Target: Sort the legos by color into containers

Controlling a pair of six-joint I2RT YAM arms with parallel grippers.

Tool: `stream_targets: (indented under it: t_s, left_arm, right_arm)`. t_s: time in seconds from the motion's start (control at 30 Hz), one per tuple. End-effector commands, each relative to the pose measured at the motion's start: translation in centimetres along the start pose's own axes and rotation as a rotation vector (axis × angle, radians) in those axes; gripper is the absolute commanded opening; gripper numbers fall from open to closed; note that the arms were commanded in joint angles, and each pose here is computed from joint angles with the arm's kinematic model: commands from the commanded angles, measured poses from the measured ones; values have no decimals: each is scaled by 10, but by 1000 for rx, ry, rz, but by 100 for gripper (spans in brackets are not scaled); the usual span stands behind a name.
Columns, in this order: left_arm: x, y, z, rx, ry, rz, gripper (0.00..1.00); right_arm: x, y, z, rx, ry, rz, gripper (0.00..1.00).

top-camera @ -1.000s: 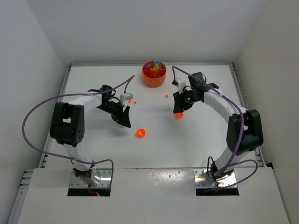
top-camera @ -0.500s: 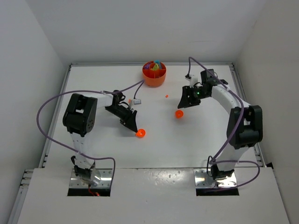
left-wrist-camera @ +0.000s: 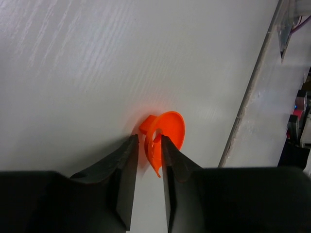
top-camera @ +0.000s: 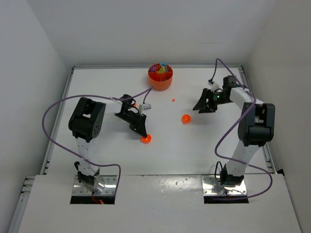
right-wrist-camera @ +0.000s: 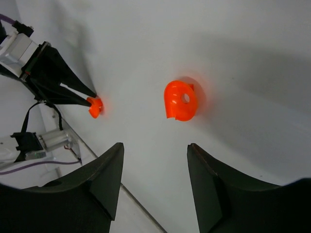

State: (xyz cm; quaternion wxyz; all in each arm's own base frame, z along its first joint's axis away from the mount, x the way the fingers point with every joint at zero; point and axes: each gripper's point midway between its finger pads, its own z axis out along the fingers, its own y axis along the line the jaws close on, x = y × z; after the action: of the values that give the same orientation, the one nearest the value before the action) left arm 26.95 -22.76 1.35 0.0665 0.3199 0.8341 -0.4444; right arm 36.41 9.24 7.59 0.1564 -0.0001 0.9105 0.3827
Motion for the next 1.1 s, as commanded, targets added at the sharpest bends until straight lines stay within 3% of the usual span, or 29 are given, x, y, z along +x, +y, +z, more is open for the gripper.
stream_targets:
  t_s: [0.0, 0.13, 0.3, 0.63, 1.07]
  left_arm:
    - [-1, 4, 5, -6, -4, 6, 29]
    - [0, 6, 5, -16, -1, 6, 18]
    - [0, 7, 5, -25, 2, 6, 7]
    - [1, 7, 7, -30, 12, 11, 1]
    - [7, 6, 7, -36, 21, 3, 0]
  right_arm:
    - [0, 17, 2, -94, 7, -2, 56]
    - [11, 10, 14, -105, 33, 22, 65]
    - [11, -12, 27, -69, 47, 64, 66]
    - [19, -32, 43, -15, 86, 102, 53]
    - [18, -40, 68, -28, 122, 118, 46]
